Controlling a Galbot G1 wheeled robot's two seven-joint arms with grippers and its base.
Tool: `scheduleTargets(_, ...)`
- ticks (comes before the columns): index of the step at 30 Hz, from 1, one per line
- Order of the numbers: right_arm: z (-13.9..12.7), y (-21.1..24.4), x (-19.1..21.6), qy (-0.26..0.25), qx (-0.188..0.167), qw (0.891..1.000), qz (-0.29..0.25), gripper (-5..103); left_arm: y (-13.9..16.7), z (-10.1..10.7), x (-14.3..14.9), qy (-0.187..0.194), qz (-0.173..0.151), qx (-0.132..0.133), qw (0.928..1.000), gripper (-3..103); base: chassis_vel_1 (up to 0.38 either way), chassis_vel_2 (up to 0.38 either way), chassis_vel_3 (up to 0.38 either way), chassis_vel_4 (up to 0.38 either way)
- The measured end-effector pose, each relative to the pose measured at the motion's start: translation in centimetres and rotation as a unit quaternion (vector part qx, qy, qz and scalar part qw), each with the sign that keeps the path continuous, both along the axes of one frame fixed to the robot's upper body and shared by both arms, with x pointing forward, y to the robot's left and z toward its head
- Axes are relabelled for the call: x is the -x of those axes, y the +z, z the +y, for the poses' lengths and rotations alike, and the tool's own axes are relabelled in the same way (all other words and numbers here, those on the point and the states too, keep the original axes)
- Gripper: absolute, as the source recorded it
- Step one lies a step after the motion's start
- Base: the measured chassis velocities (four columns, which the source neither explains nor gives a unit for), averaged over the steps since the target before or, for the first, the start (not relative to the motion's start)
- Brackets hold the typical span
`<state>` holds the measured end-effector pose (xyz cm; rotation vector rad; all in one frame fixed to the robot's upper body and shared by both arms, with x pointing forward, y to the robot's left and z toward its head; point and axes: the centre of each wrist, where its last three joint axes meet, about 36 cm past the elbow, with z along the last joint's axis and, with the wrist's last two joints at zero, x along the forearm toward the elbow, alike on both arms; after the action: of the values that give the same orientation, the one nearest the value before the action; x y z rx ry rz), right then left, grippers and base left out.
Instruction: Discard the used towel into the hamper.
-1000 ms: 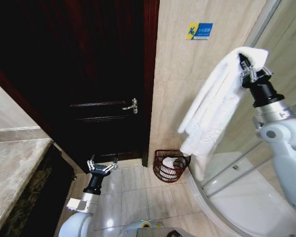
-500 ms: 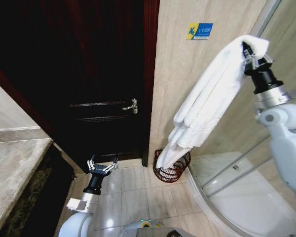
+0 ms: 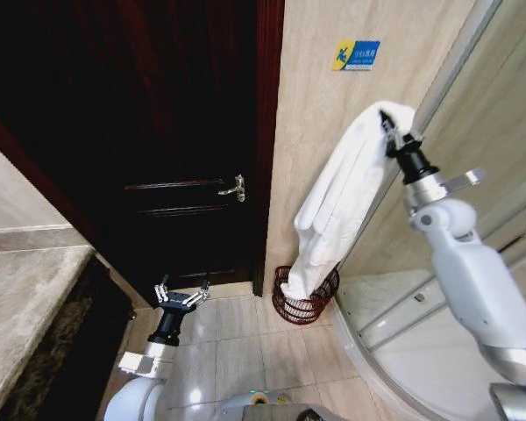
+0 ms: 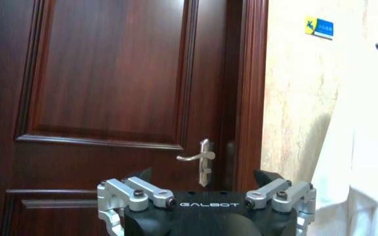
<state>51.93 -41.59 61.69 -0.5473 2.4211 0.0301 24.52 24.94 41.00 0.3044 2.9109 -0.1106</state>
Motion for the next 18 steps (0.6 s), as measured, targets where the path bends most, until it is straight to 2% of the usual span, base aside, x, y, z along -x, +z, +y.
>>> scheduleTargets(7,-0.5,-5.5,-0.6,-0.013,-0.017,0.999,0.035,5,0.0,0.0,0.0,0.0,0.0,0.0,1.0,100,0.0,0.0,0.0,0.0)
scheduleTargets(11,-1.5,-7.6,-0.7,-0.027,-0.026,0.998,0.047,5,0.0,0.0,0.0,0.0,0.0,0.0,1.0,100,0.0,0.0,0.0,0.0)
scheduleTargets(14,-3.5,-10.1,0.6,-0.053,-0.031,0.996,0.068,5,0.0,0.0,0.0,0.0,0.0,0.0,1.0,100,0.0,0.0,0.0,0.0)
scheduleTargets(18,-3.9,-12.2,1.3,-0.059,-0.035,0.994,0.086,5,0.0,0.0,0.0,0.0,0.0,0.0,1.0,100,0.0,0.0,0.0,0.0)
